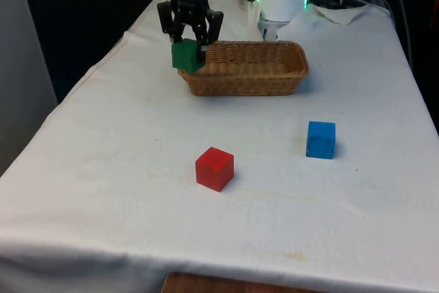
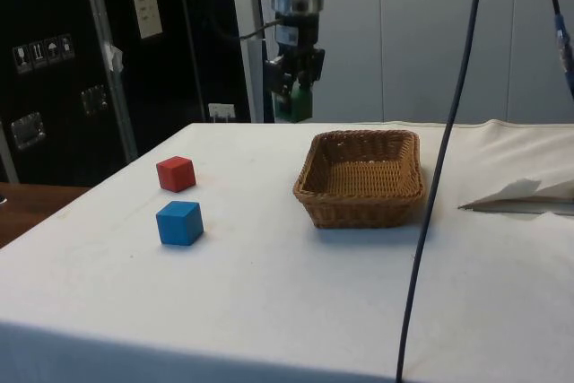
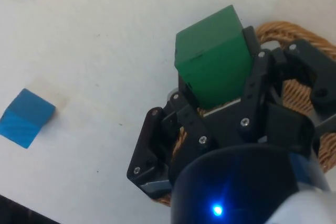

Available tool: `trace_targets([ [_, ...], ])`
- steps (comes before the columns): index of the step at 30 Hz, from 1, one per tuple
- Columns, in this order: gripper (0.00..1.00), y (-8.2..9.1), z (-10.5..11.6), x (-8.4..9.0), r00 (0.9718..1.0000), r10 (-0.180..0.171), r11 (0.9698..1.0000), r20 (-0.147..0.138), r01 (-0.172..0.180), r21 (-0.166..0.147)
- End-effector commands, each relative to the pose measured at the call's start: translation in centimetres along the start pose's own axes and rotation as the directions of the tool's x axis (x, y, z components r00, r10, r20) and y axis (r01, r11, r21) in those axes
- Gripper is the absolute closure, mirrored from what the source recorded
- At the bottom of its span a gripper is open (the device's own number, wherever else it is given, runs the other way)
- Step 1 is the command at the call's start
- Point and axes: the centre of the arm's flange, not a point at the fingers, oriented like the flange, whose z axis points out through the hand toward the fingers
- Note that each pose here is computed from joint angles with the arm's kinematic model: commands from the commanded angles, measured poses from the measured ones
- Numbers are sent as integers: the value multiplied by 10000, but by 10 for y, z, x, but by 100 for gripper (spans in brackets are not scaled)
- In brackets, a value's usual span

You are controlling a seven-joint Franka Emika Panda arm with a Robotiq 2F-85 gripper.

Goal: Pick up exactly two blocks and place them into the basket.

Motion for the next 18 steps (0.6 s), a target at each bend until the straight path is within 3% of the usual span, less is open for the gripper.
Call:
trace_targets([
  [1,100,2,0,-10,9999,23,10000,-146,-22,64],
  [4,100,-1,5,-16,9998,40,9999,-173,-37,150],
  [5,100,-4,6,-6,10000,43,9999,-56,-42,97],
  [6,100,-2,5,-17,9998,46,9998,-192,-43,171],
  [11,100,-6,9,-25,9998,63,9994,-214,-56,347],
  [13,100,-9,10,-17,9999,68,9994,-116,-65,334],
  [15,100,-5,9,-25,9996,82,9992,-287,-70,394],
  [18,100,-3,9,-25,9996,97,9992,-280,-86,394],
])
